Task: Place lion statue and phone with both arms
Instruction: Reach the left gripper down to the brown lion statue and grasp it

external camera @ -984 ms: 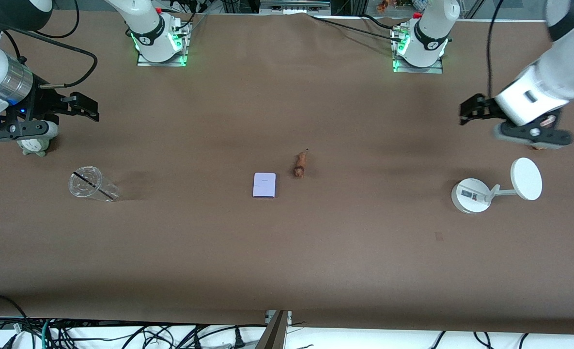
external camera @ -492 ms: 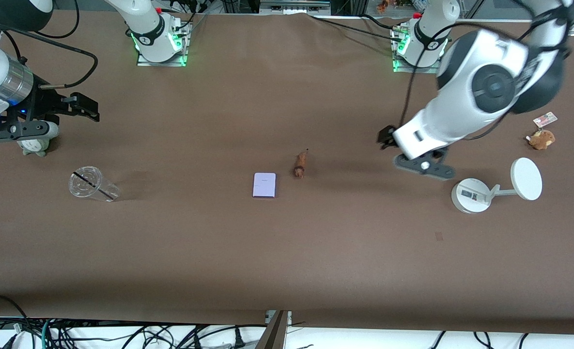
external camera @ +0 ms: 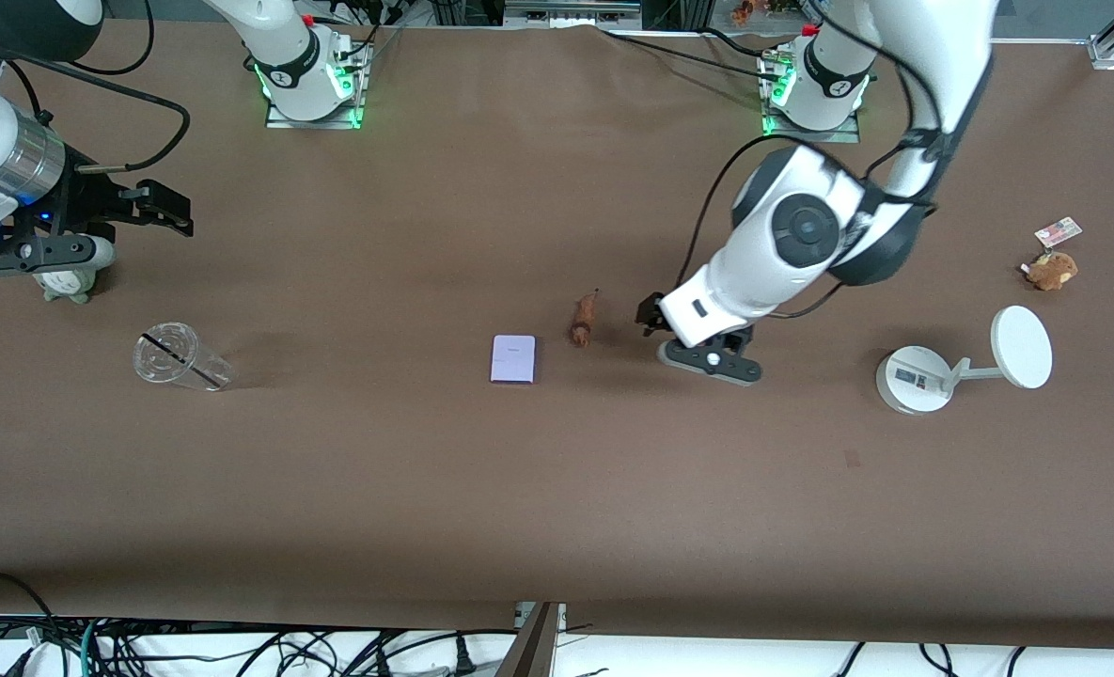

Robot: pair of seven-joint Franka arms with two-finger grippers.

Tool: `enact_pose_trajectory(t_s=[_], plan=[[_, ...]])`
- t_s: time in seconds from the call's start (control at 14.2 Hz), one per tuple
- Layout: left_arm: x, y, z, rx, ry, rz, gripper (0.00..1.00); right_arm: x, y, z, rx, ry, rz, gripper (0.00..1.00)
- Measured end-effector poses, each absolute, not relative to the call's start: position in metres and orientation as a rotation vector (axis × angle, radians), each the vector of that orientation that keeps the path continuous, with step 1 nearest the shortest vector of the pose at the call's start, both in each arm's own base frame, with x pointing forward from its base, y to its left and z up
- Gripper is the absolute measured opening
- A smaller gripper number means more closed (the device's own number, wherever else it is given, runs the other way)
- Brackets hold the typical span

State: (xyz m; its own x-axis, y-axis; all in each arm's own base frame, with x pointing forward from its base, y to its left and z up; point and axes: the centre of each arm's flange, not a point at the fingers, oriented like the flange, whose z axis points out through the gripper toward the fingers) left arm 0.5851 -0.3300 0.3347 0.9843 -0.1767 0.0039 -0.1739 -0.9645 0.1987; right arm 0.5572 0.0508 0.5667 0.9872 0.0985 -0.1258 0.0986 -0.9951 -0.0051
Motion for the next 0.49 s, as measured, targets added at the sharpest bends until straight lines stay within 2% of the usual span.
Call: enact_pose_trajectory(t_s=[0.49], plan=[[0.533,-0.415,0.269,2.894,-0.114,-0.030,1.00,0.557,0.050,0.567,3.130,0.163,-0.199,1.00]])
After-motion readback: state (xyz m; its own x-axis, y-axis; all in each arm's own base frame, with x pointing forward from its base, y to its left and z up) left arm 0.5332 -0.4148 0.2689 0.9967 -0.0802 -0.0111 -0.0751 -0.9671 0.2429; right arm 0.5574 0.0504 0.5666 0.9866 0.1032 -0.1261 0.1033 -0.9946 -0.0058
